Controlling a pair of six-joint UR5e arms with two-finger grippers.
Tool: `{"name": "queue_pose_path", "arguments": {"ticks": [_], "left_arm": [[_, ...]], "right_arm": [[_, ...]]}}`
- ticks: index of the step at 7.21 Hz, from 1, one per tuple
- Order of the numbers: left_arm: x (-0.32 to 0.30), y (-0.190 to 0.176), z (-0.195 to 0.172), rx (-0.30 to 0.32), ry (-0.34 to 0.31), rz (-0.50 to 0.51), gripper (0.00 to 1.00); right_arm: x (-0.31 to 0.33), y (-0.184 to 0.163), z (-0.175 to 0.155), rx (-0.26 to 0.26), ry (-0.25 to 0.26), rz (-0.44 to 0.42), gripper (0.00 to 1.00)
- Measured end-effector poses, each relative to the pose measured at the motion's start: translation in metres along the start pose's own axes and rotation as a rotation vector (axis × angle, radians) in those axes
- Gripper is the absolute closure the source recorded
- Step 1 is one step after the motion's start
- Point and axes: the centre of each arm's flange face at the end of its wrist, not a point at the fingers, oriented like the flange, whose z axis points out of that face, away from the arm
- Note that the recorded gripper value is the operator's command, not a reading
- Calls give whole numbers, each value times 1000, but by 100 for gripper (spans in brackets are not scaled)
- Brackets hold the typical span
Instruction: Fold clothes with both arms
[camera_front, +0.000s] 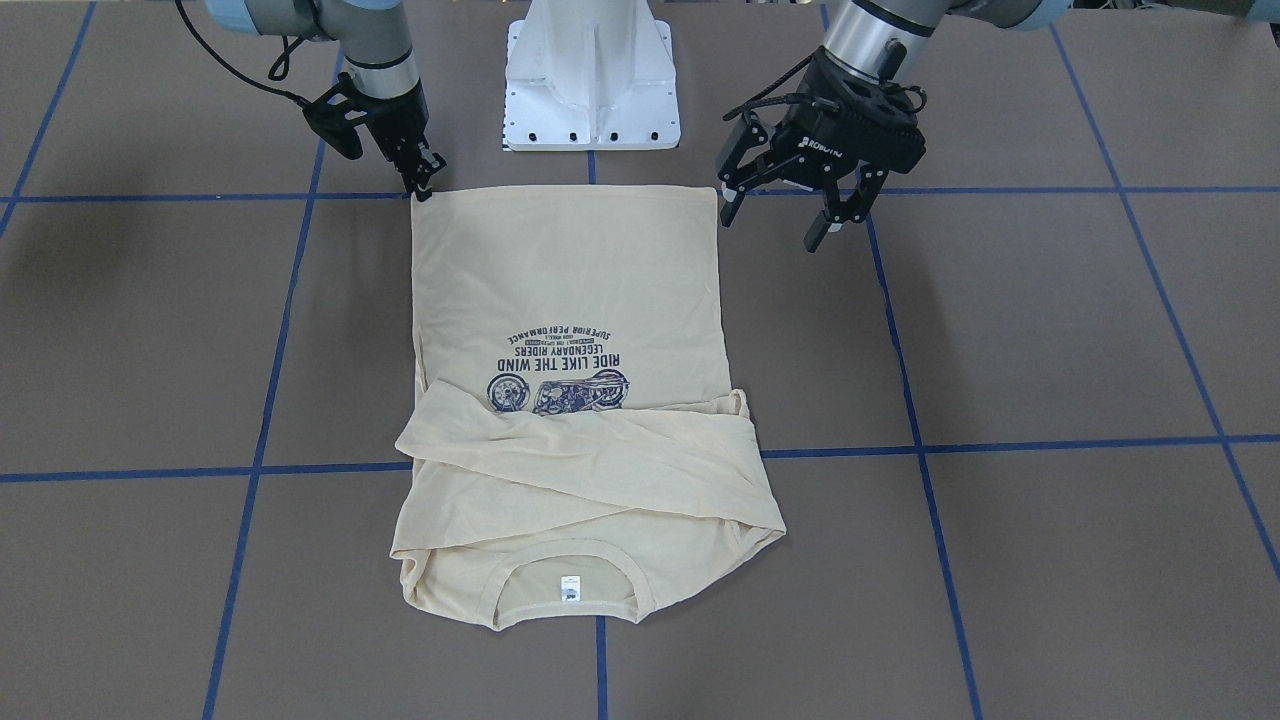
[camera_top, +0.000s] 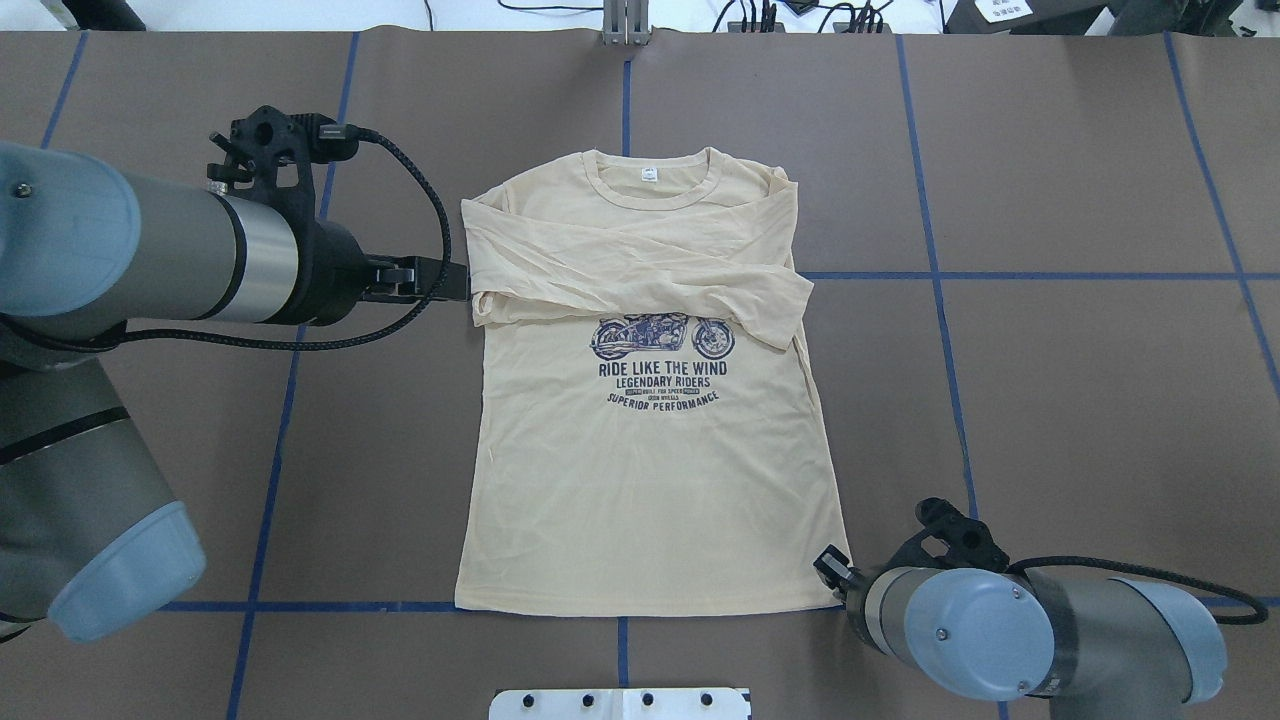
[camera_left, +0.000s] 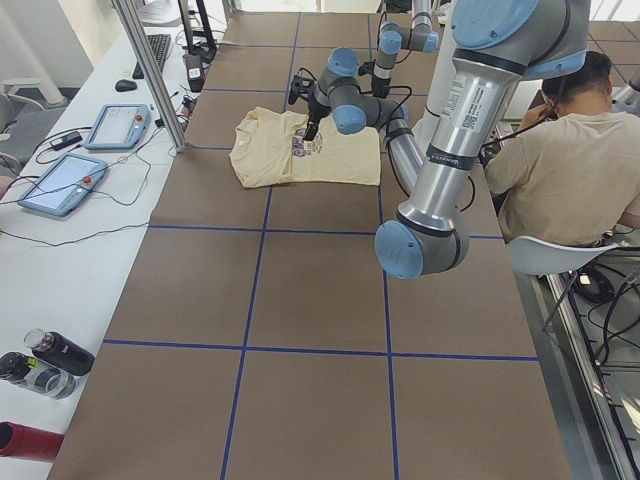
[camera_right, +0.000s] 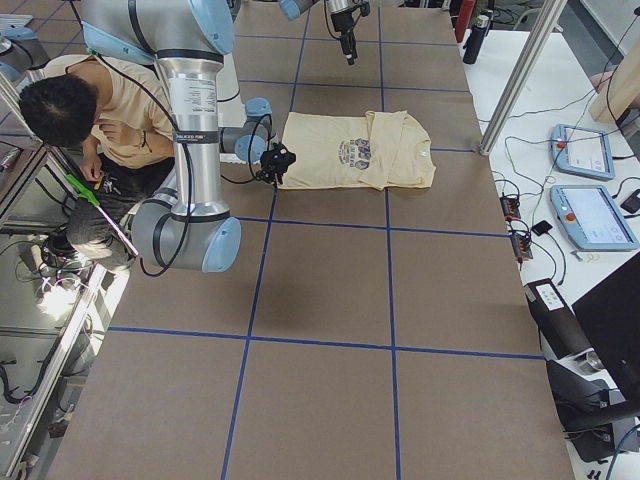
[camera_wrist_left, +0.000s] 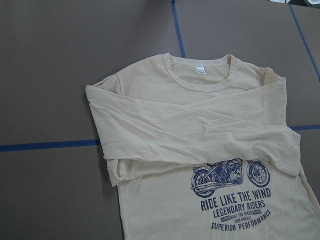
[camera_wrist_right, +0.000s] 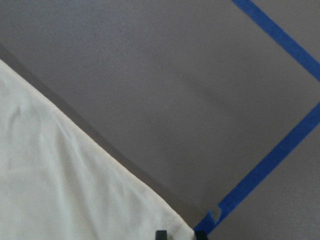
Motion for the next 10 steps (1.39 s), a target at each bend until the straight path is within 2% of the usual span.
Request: {"name": "queue_pose_path", "arguments": {"ticks": [1,2,3,4,8,10], "left_arm": [[0,0,0,0,-1,-1,1],[0,0,0,1,-2,-1,1],[0,0,0,1,-2,-1,1],[0,0,0,1,-1,-1,1],[0,0,0,0,-2,-4,1],[4,3,0,-10,4,-60,1]], "right_arm": [[1,-1,1,3,2,0,94],[2,-2,1,4,2,0,74],[2,-2,0,4,2,0,81],[1,-1,0,3,1,1,100],[0,-2,-2,-1,-1,2,100],[0,-3,-19,-21,-19,6,100]]}}
